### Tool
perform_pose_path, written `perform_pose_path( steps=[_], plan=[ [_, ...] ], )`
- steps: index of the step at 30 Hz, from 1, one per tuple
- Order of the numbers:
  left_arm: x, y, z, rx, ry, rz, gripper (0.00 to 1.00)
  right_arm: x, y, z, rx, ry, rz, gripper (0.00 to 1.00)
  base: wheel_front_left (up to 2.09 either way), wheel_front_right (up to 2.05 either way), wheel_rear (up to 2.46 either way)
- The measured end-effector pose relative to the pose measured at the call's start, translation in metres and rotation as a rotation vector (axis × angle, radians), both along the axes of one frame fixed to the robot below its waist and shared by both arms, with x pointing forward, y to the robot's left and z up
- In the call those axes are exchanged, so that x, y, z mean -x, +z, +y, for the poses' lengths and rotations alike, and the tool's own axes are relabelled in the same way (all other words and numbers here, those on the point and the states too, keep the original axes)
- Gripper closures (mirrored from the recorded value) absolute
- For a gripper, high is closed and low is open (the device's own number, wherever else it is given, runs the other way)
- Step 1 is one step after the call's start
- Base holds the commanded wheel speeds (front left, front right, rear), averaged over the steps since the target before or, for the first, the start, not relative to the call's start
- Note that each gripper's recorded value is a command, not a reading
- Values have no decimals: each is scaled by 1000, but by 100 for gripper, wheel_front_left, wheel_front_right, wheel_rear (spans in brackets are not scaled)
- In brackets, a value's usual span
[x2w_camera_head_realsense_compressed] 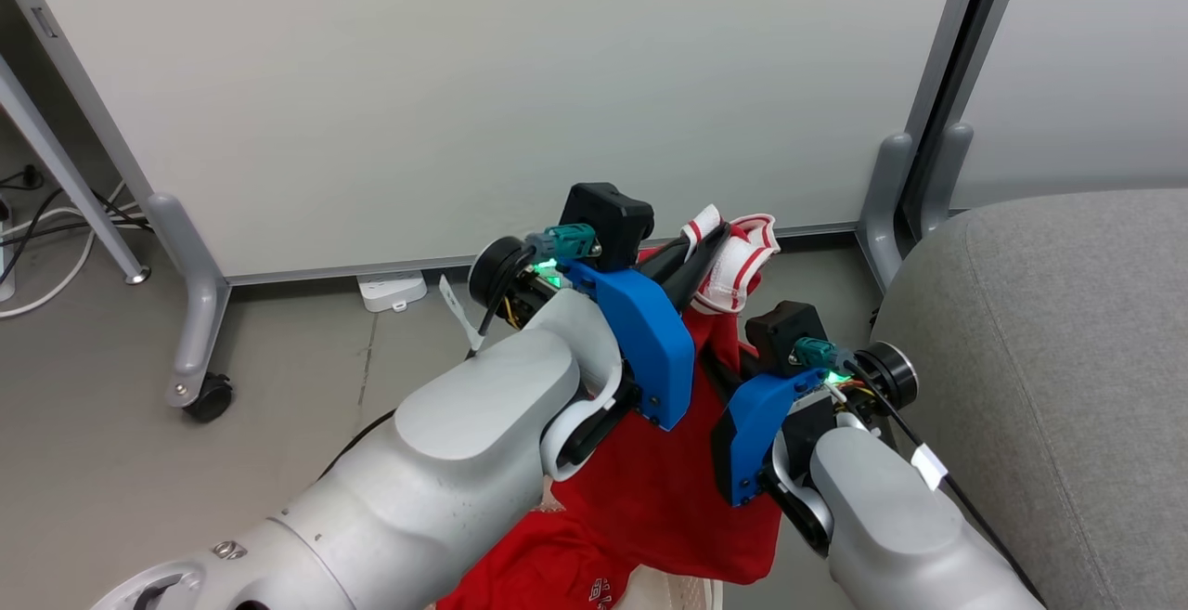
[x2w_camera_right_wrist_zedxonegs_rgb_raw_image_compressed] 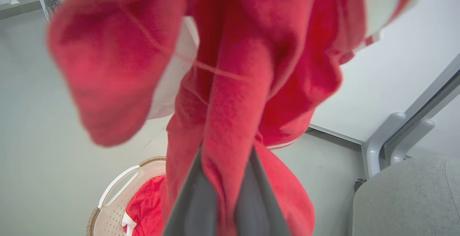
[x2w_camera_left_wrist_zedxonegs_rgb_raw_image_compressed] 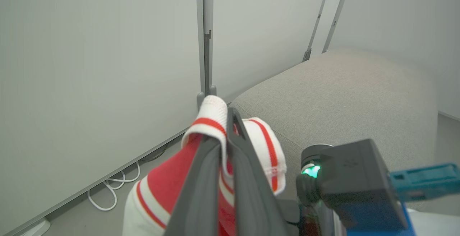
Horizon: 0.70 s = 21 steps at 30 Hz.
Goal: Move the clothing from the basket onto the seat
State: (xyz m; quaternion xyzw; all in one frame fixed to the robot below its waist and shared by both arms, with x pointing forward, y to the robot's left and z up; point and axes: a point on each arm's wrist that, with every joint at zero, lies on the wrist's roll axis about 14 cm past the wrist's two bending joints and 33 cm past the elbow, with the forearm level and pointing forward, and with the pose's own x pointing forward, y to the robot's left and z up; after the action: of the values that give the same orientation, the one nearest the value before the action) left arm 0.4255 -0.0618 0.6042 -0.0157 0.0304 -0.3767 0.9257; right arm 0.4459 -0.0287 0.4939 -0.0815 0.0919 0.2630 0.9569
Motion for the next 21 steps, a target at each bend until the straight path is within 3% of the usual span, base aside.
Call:
perform_pose_path(
  steps=[12, 21],
  plan=[
    [6, -10, 12, 109, -21, -57, 0, -7, 4, -9, -32, -31, -19, 100, 0, 0, 0],
    [25, -33, 61, 161, 79, -122, 0, -18, 4, -24, -38, -69, -29, 100, 0, 0, 0]
  ],
)
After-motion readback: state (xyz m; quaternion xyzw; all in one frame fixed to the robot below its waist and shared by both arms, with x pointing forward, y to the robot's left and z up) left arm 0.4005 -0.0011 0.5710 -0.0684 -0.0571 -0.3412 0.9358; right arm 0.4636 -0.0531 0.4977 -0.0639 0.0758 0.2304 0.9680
